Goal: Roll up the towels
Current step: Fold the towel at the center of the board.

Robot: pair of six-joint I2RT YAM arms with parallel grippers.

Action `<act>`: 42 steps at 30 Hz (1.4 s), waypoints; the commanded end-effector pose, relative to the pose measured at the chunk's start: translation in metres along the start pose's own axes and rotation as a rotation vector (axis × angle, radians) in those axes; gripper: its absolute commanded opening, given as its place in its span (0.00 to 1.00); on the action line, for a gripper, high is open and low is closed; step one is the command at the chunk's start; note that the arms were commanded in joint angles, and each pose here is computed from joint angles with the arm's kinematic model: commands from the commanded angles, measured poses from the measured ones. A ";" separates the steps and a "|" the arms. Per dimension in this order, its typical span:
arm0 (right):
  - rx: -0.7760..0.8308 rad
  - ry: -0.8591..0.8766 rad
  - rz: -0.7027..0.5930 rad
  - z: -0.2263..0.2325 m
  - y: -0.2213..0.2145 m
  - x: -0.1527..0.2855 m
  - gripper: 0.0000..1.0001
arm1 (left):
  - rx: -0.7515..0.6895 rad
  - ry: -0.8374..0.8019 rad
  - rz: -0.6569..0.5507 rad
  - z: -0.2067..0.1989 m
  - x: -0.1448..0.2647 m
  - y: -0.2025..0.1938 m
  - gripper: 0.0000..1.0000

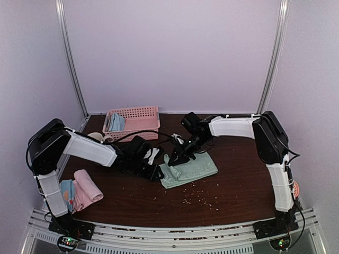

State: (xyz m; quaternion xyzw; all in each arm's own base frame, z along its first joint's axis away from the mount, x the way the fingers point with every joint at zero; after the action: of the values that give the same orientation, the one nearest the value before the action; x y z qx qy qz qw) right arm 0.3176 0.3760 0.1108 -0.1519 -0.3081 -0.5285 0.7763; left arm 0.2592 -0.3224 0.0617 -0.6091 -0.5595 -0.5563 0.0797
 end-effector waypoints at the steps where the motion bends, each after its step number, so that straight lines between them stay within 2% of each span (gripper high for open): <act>1: 0.031 0.030 -0.007 0.014 0.007 -0.007 0.00 | 0.011 0.016 0.050 0.005 -0.004 -0.017 0.30; 9: 0.011 0.023 0.010 0.003 0.007 -0.020 0.00 | 0.013 0.017 0.054 0.006 -0.005 -0.019 0.30; 14: 0.015 0.017 0.016 0.000 0.007 -0.024 0.04 | 0.012 0.023 0.051 0.007 -0.003 -0.020 0.30; 17: 0.020 0.017 0.017 -0.001 0.007 -0.025 0.10 | 0.009 0.028 0.046 0.007 -0.001 -0.019 0.29; 19: 0.029 0.024 0.016 0.001 0.008 -0.025 0.22 | 0.009 0.033 0.047 0.007 0.001 -0.020 0.30; 20: 0.033 0.031 0.017 0.003 0.008 -0.024 0.24 | 0.010 0.037 0.047 0.007 0.004 -0.020 0.29; 27: 0.102 0.038 -0.002 0.020 0.010 -0.006 0.27 | -0.002 0.102 -0.016 0.006 0.044 -0.014 0.29; 32: 0.262 -0.023 -0.032 0.030 0.010 0.021 0.33 | -0.044 0.123 -0.084 -0.001 0.064 0.007 0.29; 37: 0.512 -0.322 -0.088 0.035 0.022 0.073 0.39 | -0.104 0.081 -0.157 -0.016 0.068 0.041 0.29; 42: 0.582 -0.488 -0.254 0.040 0.037 0.148 0.41 | -0.164 0.000 -0.167 -0.033 0.053 0.070 0.29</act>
State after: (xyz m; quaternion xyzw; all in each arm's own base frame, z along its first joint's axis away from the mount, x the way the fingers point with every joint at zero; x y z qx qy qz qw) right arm 0.3494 0.3549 0.1829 -0.0202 -0.5317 -0.4619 0.7096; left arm 0.2686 -0.3137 0.1384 -0.5538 -0.5707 -0.6052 0.0360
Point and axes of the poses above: each gripper's point midway between its finger pads, its own x axis back along the fingers, its own z axis along the line the jaws close on, y = z × x, the point moved 5 cm from there along x, back along the fingers, and after that the axes turned 1 degree about -x, right-handed, at the moved point
